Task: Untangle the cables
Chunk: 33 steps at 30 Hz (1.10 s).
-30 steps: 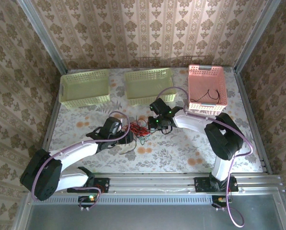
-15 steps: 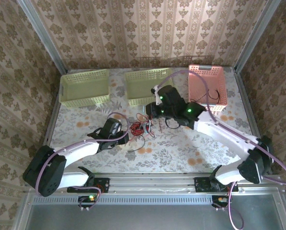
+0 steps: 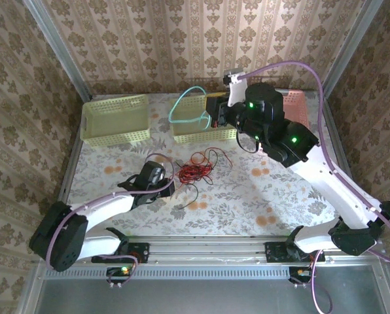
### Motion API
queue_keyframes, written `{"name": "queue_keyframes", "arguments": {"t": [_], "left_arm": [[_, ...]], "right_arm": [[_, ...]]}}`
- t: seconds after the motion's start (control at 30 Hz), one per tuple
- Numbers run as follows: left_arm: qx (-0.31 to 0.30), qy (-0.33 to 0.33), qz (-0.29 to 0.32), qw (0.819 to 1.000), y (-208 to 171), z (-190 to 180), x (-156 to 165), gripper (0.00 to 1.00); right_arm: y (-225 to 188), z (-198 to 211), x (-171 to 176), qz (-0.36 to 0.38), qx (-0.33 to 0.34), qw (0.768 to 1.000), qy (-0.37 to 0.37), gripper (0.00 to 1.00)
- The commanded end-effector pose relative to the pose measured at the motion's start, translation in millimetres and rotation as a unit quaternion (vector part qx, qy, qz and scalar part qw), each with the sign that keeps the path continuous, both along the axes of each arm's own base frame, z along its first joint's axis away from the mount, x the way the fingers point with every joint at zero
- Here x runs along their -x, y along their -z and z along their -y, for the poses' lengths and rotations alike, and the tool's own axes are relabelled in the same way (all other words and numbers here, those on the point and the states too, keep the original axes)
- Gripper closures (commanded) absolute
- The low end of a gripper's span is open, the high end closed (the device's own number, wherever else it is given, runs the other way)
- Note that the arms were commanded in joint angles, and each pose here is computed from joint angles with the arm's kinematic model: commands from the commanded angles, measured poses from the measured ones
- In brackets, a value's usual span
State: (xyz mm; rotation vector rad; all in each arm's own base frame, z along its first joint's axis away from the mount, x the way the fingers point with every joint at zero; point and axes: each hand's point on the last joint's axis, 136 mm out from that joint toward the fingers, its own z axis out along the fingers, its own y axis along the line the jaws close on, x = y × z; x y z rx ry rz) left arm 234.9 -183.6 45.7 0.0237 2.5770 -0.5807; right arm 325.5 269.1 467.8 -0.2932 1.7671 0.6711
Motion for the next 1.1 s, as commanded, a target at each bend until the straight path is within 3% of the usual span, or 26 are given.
{"name": "queue_keyframes", "arguments": {"t": [0.0, 0.2, 0.27, 0.33, 0.47, 0.67, 0.93, 1.07], "left_arm": [[-0.006, -0.022, 0.014, 1.0, -13.3, -12.7, -0.6, 0.71], [0.001, -0.053, 0.051, 0.997, -41.7, -33.6, 5.6, 0.58], [0.006, -0.059, 0.066, 0.996, -51.8, -39.1, 8.5, 0.45], [0.012, -0.06, 0.08, 0.995, -61.5, -42.6, 11.8, 0.24], [0.013, -0.072, 0.092, 0.993, -72.0, -52.7, 17.9, 0.01], [0.021, -0.077, 0.099, 0.992, -77.8, -56.2, 21.2, 0.0], [0.02, -0.074, 0.097, 0.992, -79.9, -54.0, 18.1, 0.01], [0.022, -0.071, 0.093, 0.993, -79.4, -51.3, 17.0, 0.02]], "right_arm": [[6.6, 3.6, -30.5, 0.01, 0.029, 0.999, 0.038, 1.0], [46.1, 9.0, -90.5, -0.039, 0.037, 0.997, 0.063, 1.0], [53.6, 9.7, -107.2, -0.045, 0.03, 0.996, 0.066, 1.0], [60.0, 8.1, -124.4, -0.048, 0.026, 0.996, 0.065, 1.0], [79.9, 6.0, -158.5, -0.064, 0.033, 0.995, 0.066, 1.0], [146.1, 10.3, -200.1, -0.123, 0.056, 0.988, 0.079, 1.0], [257.1, 15.3, -227.5, -0.218, 0.085, 0.969, 0.078, 1.0], [292.7, 19.1, -235.2, -0.258, 0.089, 0.959, 0.073, 1.0]]}}
